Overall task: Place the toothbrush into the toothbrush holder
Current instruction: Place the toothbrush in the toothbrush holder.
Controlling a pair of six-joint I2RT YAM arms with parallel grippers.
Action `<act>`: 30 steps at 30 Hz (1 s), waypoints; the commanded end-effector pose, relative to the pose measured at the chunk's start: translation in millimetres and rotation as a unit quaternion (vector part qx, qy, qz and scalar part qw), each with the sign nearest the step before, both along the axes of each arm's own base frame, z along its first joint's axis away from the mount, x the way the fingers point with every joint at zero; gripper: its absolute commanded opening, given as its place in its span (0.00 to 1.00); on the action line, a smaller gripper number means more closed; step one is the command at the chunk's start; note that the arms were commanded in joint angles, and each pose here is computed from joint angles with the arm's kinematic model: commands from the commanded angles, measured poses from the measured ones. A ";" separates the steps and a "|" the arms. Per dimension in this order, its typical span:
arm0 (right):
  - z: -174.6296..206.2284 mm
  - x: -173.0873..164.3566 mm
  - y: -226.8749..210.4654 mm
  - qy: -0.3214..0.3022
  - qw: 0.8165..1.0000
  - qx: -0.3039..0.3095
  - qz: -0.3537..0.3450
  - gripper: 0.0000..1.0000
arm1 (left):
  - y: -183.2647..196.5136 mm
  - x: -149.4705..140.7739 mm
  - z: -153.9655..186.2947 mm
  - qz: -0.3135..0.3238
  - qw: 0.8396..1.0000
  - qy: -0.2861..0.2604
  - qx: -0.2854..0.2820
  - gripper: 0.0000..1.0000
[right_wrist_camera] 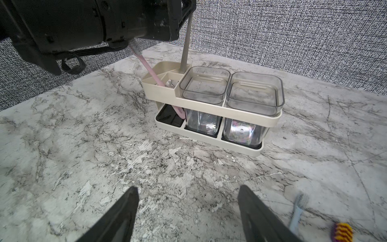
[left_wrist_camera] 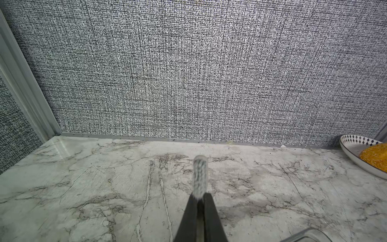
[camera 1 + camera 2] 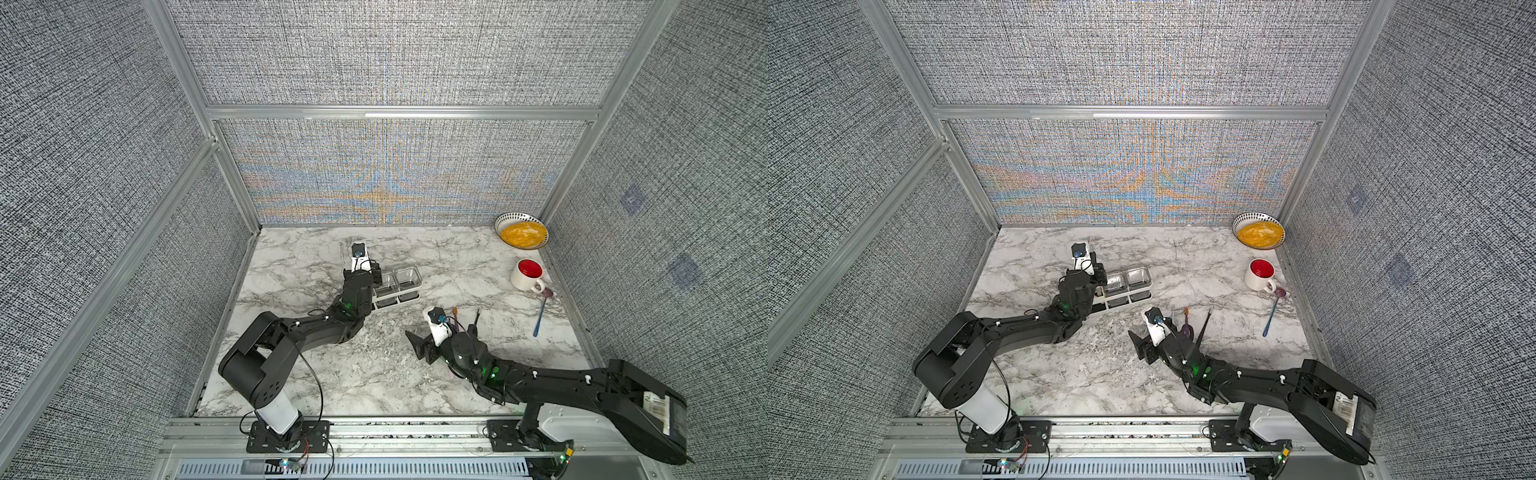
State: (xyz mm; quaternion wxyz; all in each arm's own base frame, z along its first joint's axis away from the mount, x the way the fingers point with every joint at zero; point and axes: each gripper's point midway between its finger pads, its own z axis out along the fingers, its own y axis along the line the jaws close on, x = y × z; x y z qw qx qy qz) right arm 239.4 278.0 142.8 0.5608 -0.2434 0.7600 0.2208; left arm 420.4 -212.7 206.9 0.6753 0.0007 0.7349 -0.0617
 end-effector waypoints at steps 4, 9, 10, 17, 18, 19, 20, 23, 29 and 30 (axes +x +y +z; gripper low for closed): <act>4.4 0.5 0.6 -0.005 1.000 0.008 0.000 0.77 | 3.0 -4.9 -2.3 0.000 1.000 0.009 0.017 0.21; 4.8 0.6 1.2 -0.005 1.000 0.009 0.001 0.77 | 3.1 -8.7 1.9 -0.005 1.000 0.007 0.017 0.22; 4.6 0.8 1.0 -0.005 1.000 0.008 0.000 0.77 | 3.2 -9.0 2.0 -0.006 1.000 0.007 0.018 0.23; 6.2 1.0 2.2 -0.007 1.000 0.010 0.002 0.77 | 2.6 -12.0 9.0 -0.011 1.000 0.003 0.019 0.23; 6.4 1.1 2.1 -0.007 1.000 0.010 0.001 0.77 | 3.0 -12.2 10.5 -0.010 1.000 0.001 0.019 0.23; 6.3 1.0 2.1 -0.007 1.000 0.010 0.002 0.77 | 2.7 -12.8 11.4 -0.011 1.000 0.001 0.020 0.24; 6.4 0.8 2.1 -0.007 1.000 0.010 0.002 0.77 | 2.4 -12.9 12.9 -0.012 1.000 0.000 0.022 0.25; 6.9 0.8 2.3 -0.007 1.000 0.011 0.002 0.77 | 0.7 -13.1 13.9 -0.016 0.999 0.000 0.030 0.31; 8.9 1.2 2.3 -0.009 1.000 0.012 0.002 0.77 | 3.8 -14.8 16.8 -0.008 0.999 -0.002 0.035 0.32; 8.3 1.1 2.1 -0.009 1.000 0.012 0.002 0.77 | 5.2 -15.1 18.0 -0.006 0.999 -0.002 0.035 0.32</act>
